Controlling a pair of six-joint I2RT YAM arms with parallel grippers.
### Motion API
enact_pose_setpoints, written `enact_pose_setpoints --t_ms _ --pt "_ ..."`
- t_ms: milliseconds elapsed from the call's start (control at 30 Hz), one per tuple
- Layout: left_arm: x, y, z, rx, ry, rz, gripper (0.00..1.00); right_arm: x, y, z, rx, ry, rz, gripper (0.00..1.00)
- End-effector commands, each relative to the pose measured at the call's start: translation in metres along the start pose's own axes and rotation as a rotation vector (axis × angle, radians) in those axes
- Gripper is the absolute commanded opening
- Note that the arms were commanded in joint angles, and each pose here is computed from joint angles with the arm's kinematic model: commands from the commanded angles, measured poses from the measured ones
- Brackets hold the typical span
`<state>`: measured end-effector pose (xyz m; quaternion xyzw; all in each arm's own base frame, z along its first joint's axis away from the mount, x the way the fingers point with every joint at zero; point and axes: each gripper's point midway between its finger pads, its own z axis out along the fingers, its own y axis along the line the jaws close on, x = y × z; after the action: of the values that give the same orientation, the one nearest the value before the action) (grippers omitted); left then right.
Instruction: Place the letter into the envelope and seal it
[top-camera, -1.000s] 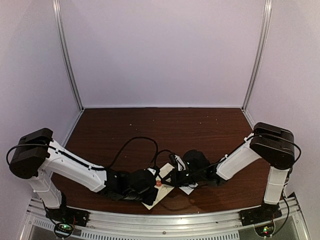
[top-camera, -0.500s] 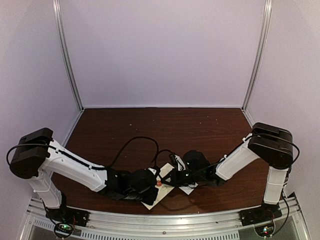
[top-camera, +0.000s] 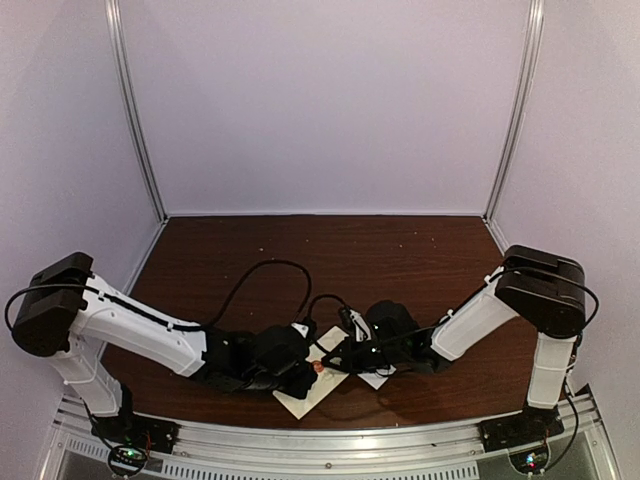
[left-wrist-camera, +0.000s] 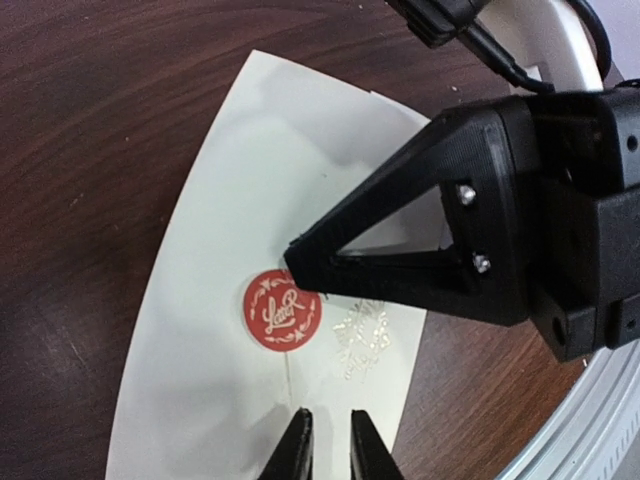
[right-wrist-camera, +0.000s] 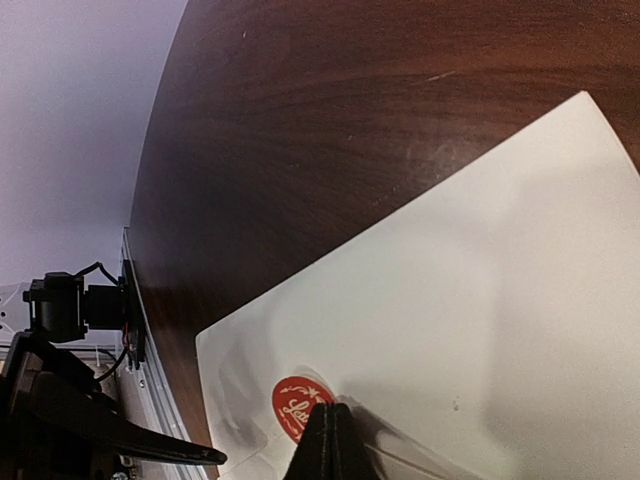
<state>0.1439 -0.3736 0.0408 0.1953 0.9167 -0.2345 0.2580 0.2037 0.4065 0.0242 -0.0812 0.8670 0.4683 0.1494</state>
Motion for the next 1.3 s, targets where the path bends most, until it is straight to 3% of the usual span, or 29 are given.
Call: enact_pose_setpoints --t_ms 0,600,1267 --pt "-0.028 0.001 -0.006 0.011 -0.089 -0.062 0.12 0.007 -0.026 0.002 0.082 0.007 0.028 0.00" --pt "-0.059 -0.003 0.023 0.026 -0.122 -0.078 0.02 0.007 -0.026 0.003 0.082 0.011 0.027 0.00" --pt "-0.024 0.021 0.047 -0.015 -0.028 -0.108 0.00 0.007 -0.027 0.004 0.085 0.012 0.029 0.00"
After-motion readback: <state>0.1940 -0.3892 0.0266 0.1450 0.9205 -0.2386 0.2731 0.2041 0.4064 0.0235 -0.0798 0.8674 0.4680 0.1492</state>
